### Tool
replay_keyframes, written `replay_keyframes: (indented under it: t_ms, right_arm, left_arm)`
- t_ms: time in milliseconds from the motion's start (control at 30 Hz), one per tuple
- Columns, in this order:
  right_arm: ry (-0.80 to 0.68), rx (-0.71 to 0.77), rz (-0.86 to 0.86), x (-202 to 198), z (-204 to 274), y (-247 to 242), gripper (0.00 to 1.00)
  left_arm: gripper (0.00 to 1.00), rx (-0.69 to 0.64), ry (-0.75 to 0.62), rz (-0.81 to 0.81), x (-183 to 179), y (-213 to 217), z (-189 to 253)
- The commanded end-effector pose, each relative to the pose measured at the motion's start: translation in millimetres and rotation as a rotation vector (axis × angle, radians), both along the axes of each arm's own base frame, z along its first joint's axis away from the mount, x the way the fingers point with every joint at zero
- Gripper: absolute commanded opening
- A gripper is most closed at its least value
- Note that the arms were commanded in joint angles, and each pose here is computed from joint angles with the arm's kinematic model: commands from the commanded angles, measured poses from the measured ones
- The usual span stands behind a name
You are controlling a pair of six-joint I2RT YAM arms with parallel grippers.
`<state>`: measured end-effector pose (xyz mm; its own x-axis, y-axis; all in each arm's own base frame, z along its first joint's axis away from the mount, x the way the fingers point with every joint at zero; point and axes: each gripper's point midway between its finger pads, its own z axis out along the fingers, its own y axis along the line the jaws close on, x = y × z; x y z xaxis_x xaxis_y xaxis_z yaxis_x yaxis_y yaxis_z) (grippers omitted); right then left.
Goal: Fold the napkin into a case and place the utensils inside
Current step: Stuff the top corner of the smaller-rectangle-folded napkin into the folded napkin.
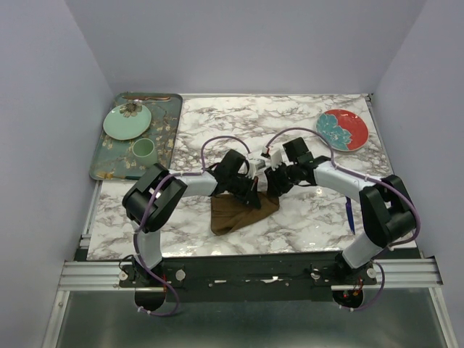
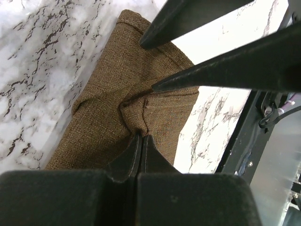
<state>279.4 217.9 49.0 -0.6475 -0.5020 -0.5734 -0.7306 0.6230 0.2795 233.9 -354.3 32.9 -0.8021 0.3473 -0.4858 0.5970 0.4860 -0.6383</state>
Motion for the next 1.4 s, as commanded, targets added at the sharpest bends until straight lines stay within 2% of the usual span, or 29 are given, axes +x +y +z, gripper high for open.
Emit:
replay_keyframes:
  t_ms: [0,100,367,767,967,1133,1367]
  right_arm:
    - [-0.167,-0.078,0.070,15,6,3,0.36]
    - [-0.227,-0.119,0.114,14,5,4,0.35]
    - [-0.276,-0.161,0.191,5,-4,7,0.35]
    - [-0.259,-0.212,0.204,-1,-20,5,0.38]
    - [-0.245,-0.249,0.178,-1,-30,-2,0.34]
    - [-0.246,-0.230,0.148,-2,-23,-1,0.33]
    - [-0.303,-0.171,0.107,2,3,3,0.36]
  left_arm:
    - [0.00,0.071,0.071,0.025,-3,13,-27]
    - [0.00,0.068,0.083,0.030,-2,13,-27]
    - [0.00,0.069,0.092,0.040,1,15,-29]
    - [0.00,0.066,0.099,0.049,5,18,-29]
    - [0.00,0.068,0.104,0.058,8,21,-31]
    - [0.00,0.068,0.103,0.058,8,22,-32]
    - [0.00,0.072,0.108,0.062,8,24,-33]
